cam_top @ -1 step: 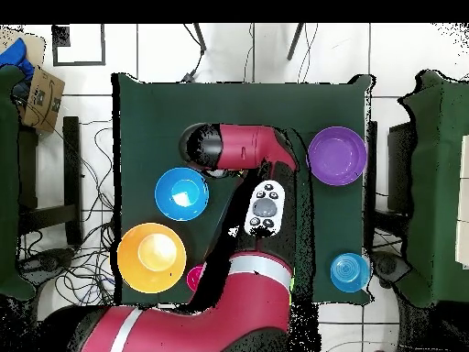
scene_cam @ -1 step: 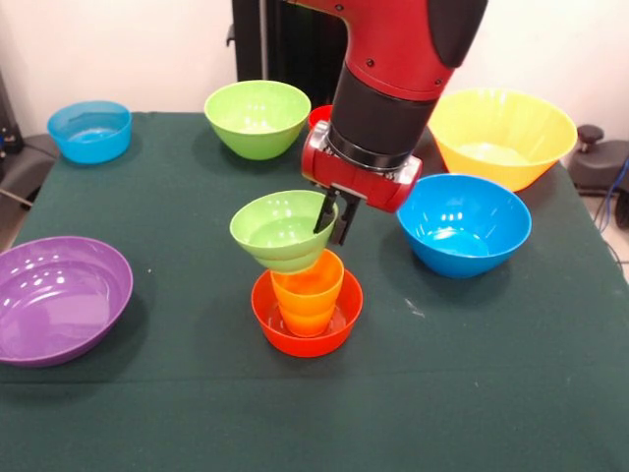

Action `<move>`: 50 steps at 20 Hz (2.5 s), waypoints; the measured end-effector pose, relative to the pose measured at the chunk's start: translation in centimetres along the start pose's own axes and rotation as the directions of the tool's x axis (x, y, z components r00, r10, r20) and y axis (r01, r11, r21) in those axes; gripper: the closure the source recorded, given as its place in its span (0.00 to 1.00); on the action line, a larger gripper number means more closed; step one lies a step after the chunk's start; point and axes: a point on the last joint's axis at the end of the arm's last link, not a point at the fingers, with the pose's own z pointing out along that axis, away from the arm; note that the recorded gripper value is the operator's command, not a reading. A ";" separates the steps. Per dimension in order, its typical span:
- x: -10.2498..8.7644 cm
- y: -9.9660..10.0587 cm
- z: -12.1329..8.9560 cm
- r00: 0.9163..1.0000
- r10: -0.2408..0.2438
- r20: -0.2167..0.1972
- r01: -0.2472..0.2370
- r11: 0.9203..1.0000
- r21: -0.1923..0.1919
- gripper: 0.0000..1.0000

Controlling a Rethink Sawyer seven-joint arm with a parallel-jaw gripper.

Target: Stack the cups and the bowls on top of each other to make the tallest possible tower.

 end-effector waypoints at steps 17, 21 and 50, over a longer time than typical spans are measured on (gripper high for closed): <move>0.0 1.2 -0.8 1.000 -0.007 0.004 0.007 1.000 -0.030 1.00; 0.1 1.4 -0.8 1.000 -0.009 0.004 0.009 0.999 -0.032 1.00; -0.3 2.7 -1.8 1.000 -0.025 -0.014 0.025 0.999 -0.029 1.00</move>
